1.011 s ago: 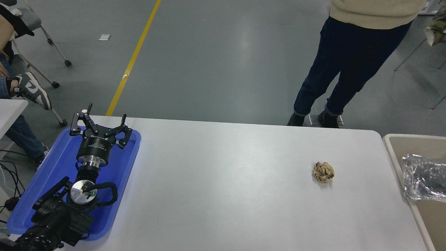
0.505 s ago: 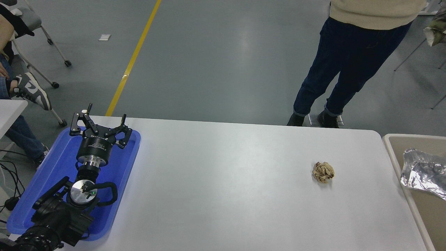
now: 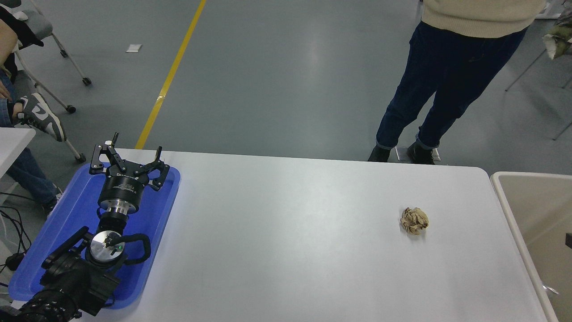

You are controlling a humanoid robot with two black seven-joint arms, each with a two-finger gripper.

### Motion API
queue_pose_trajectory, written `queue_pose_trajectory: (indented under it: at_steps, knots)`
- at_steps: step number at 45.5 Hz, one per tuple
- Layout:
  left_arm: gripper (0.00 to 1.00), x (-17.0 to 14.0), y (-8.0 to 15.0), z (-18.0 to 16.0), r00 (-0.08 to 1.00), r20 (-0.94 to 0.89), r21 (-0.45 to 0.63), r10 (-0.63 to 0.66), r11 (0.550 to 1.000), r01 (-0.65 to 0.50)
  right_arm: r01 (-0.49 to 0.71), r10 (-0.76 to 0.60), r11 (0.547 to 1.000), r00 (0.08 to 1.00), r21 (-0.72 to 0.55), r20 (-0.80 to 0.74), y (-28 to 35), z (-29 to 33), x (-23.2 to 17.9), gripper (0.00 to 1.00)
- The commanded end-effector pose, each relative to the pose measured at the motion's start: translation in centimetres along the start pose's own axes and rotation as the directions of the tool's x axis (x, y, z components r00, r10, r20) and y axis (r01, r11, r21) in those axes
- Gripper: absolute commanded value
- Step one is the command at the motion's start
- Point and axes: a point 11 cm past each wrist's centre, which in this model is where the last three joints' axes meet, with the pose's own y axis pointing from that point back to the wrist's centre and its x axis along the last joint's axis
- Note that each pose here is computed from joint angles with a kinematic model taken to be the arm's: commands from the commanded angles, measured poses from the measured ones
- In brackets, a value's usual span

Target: Pick up foil plate and place in dustbin

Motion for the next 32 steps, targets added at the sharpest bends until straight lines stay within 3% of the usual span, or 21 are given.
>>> queue_pose_trajectory:
  at_steps: [1, 9, 15, 32]
  knots:
    - [1.00, 0.0, 0.0, 0.0, 1.000, -0.001, 0.001, -0.002, 1.000, 0.002, 0.032, -0.051, 0.990, 0.990, 0.138, 0.135, 0.6, -4.0, 5.6, 1.00]
    - [1.00, 0.0, 0.0, 0.0, 1.000, 0.000, 0.002, -0.002, 1.000, 0.002, 0.079, -0.124, 0.964, 0.978, 0.253, 0.169, 2.3, -7.2, 9.2, 1.00]
    - [1.00, 0.0, 0.0, 0.0, 1.000, 0.001, 0.003, -0.003, 1.000, 0.003, 0.136, -0.210, 0.915, 0.964, 0.379, 0.161, 5.2, -10.6, 11.0, 1.00]
    - [1.00, 0.0, 0.0, 0.0, 1.000, 0.001, 0.002, -0.001, 1.000, 0.001, 0.389, -0.318, 0.748, 0.921, 0.538, -0.224, 17.1, -20.4, 10.6, 1.00]
